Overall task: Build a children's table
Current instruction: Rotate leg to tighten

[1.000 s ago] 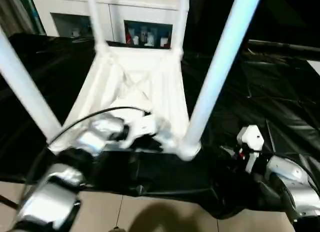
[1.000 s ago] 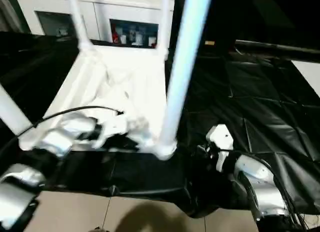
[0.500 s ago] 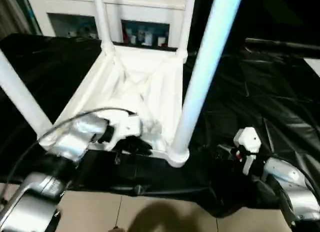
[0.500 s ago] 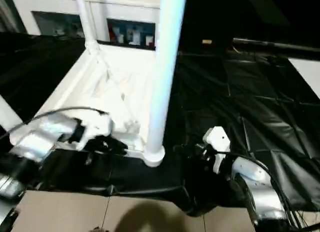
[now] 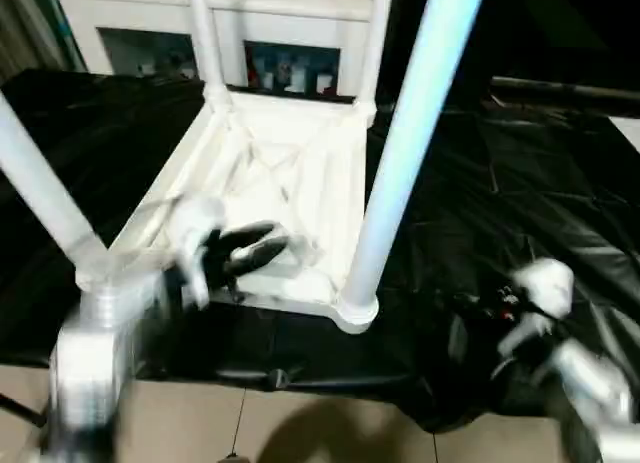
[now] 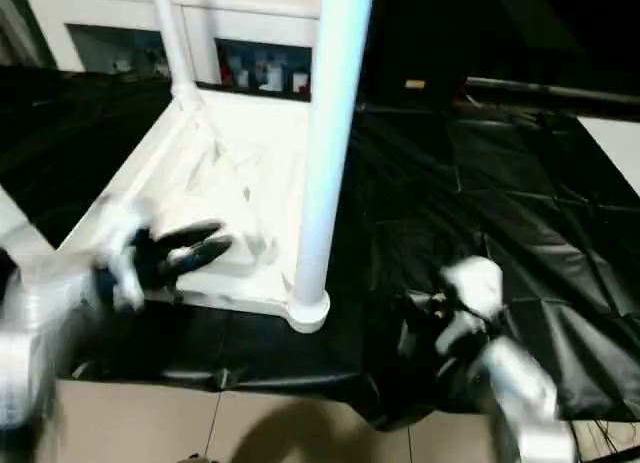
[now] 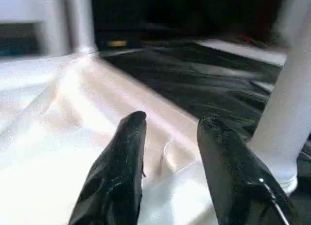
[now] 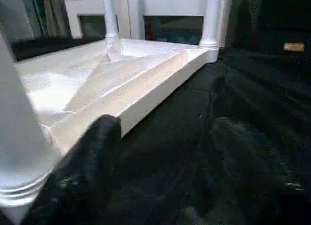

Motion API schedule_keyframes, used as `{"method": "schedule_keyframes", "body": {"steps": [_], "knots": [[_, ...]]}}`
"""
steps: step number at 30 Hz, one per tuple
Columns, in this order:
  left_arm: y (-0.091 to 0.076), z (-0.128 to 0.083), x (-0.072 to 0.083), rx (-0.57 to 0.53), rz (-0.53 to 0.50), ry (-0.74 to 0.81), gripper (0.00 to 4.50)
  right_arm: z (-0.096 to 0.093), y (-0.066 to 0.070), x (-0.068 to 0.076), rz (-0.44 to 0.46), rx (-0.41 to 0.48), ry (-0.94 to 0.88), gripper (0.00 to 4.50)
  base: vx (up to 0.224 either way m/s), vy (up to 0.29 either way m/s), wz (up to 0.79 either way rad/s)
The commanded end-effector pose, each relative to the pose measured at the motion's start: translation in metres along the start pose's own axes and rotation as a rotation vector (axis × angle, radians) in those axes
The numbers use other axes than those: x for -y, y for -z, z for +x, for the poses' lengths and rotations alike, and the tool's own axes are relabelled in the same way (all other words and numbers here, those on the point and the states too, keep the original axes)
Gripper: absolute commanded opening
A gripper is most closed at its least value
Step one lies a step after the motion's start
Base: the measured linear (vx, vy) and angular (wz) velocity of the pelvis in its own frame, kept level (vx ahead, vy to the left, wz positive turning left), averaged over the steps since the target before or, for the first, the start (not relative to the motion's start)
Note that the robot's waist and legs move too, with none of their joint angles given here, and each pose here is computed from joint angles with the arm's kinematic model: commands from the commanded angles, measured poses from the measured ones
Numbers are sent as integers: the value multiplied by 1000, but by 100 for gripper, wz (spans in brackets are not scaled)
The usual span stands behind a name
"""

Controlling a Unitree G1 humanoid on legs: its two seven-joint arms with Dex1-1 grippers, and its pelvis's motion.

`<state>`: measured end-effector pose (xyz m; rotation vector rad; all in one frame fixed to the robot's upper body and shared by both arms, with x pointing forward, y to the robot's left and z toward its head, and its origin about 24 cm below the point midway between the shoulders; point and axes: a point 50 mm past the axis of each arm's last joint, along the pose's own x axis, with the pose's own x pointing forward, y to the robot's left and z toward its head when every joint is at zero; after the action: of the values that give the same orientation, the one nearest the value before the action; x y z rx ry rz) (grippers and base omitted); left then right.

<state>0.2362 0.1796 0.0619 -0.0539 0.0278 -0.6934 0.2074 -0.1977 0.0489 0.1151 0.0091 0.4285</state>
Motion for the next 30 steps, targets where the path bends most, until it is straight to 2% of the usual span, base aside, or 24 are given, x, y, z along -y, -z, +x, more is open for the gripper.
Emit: {"method": "schedule_keyframes", "body": {"steps": [1, 4, 5, 6, 9, 10, 13, 14, 17, 21, 23, 27, 28, 30], "knots": [[-12, -6, 0, 90, 62, -62, 215, 1, -10, -8, 21, 42, -49, 368, 0, 0, 0], [-11, -21, 4, 162, 100, -157, 225, -1, -12, -21, 66, 55, -154, 379, 0, 0, 0], [-12, -23, 6, 171, 103, -172, 244, -1, -12, -26, 75, 51, -191, 382, 0, 0, 0], [-12, -25, 6, 173, 96, -194, 260, 0, -11, -28, 75, 41, -211, 387, 0, 0, 0], [-10, -24, 5, 165, 73, -265, 264, 5, -6, -32, 67, 16, -220, 413, 0, 0, 0], [-10, -21, 4, 161, 79, -269, 290, 7, -7, -34, 69, 19, -223, 427, 0, 0, 0], [-10, -17, 4, 162, 86, -282, 308, 8, -9, -36, 83, 29, -223, 434, 0, 0, 0], [-12, -16, 2, 180, 92, -307, 318, 7, -10, -37, 85, 29, -231, 448, 0, 0, 0], [-16, -19, -4, 231, 115, -409, 347, 14, -7, -40, 65, 15, -254, 450, 0, 0, 0], [-11, -22, -5, 208, 113, -435, 363, 24, -5, -38, 23, -4, -224, 450, 0, 0, 0], [-8, -22, -6, 185, 113, -432, 392, 31, -5, -39, 25, -3, -234, 450, 0, 0, 0], [-8, -21, -8, 188, 112, -436, 399, 41, -7, -39, 37, 10, -255, 450, 0, 0, 0], [-5, -23, -7, 170, 128, -434, 421, 47, -5, -40, 44, 7, -270, 450, 0, 0, 0], [-5, -23, -5, 166, 127, -430, 436, 50, -5, -40, 54, 9, -278, 450, 0, 0, 0]]}}
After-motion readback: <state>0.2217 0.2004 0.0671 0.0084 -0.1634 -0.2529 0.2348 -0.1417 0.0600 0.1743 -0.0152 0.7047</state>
